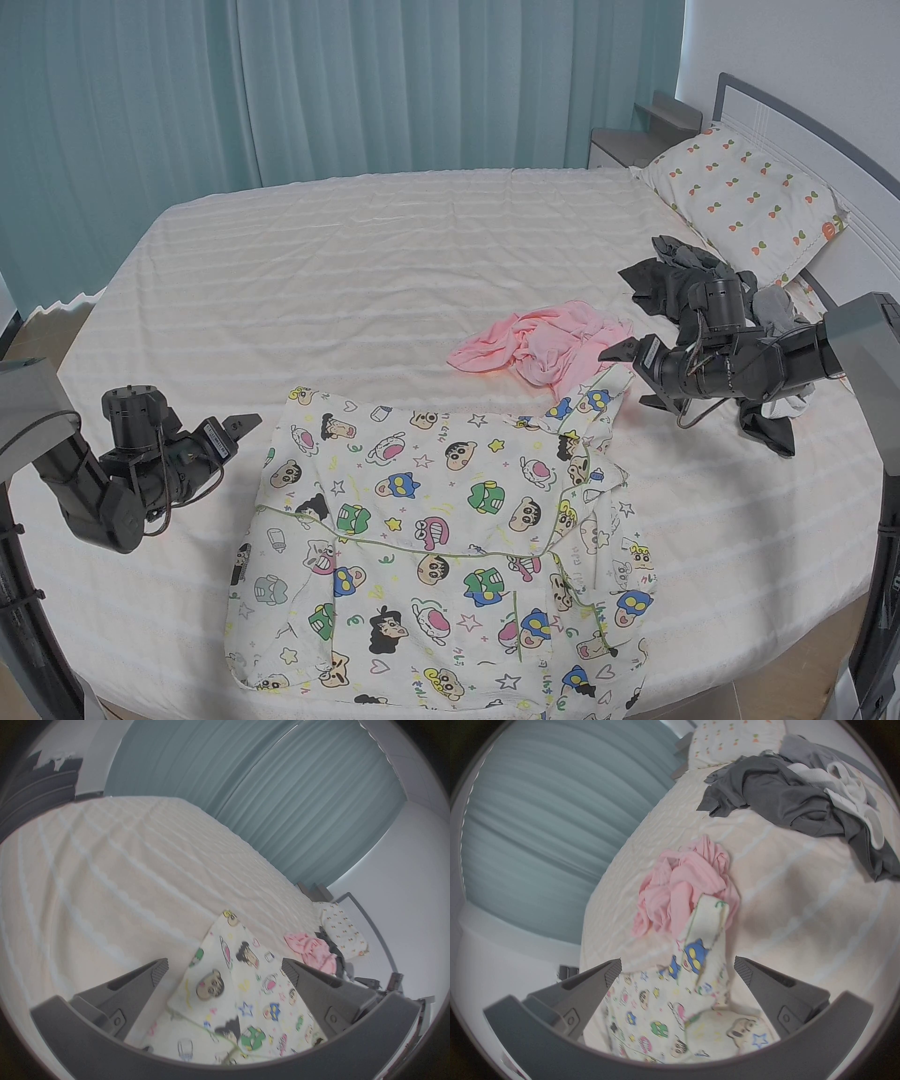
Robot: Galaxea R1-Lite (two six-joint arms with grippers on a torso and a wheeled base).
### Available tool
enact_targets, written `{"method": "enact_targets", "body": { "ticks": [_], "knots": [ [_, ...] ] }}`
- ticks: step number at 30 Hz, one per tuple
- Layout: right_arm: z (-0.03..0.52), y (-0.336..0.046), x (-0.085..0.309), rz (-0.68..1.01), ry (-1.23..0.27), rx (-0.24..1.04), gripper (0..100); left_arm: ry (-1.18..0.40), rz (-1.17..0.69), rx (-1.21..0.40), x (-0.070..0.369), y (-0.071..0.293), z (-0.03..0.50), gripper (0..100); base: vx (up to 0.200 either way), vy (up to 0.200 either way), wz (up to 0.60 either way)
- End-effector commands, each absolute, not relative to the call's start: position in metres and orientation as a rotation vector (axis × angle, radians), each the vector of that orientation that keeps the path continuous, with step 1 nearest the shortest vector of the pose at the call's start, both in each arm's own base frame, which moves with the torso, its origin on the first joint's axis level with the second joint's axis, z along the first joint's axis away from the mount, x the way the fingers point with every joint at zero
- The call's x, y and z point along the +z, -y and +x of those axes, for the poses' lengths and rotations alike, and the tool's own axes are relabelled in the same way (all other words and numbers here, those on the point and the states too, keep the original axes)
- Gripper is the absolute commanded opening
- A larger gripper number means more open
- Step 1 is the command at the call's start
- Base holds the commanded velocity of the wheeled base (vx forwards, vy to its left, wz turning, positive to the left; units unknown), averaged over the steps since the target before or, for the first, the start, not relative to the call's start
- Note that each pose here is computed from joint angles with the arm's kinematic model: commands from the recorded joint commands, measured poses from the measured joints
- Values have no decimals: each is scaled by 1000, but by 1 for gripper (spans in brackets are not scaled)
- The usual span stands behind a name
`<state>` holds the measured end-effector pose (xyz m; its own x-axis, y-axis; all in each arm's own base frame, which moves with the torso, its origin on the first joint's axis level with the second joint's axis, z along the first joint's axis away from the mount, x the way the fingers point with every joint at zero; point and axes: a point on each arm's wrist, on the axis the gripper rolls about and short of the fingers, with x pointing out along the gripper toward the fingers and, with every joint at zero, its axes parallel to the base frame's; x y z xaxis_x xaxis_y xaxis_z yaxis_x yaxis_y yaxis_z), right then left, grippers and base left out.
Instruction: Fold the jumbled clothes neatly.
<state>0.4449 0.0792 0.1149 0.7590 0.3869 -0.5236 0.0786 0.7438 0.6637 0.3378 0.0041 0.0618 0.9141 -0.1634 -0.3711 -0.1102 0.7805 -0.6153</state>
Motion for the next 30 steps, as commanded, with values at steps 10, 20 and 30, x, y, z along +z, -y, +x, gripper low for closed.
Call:
{"method": "enact_targets", "body": {
  "ticks": [10,20,30],
  "knots": [
    [331,-22,74,522,-916,462,100,-576,-908,-221,87,0,227,100,0,0,0],
    [339,-34,25,502,-925,530,100,-630,-982,-213,80,2,215,100,0,0,0],
    [350,-52,8,532,-967,547,100,-669,-1007,-221,75,3,210,100,0,0,0]
  ]
}}
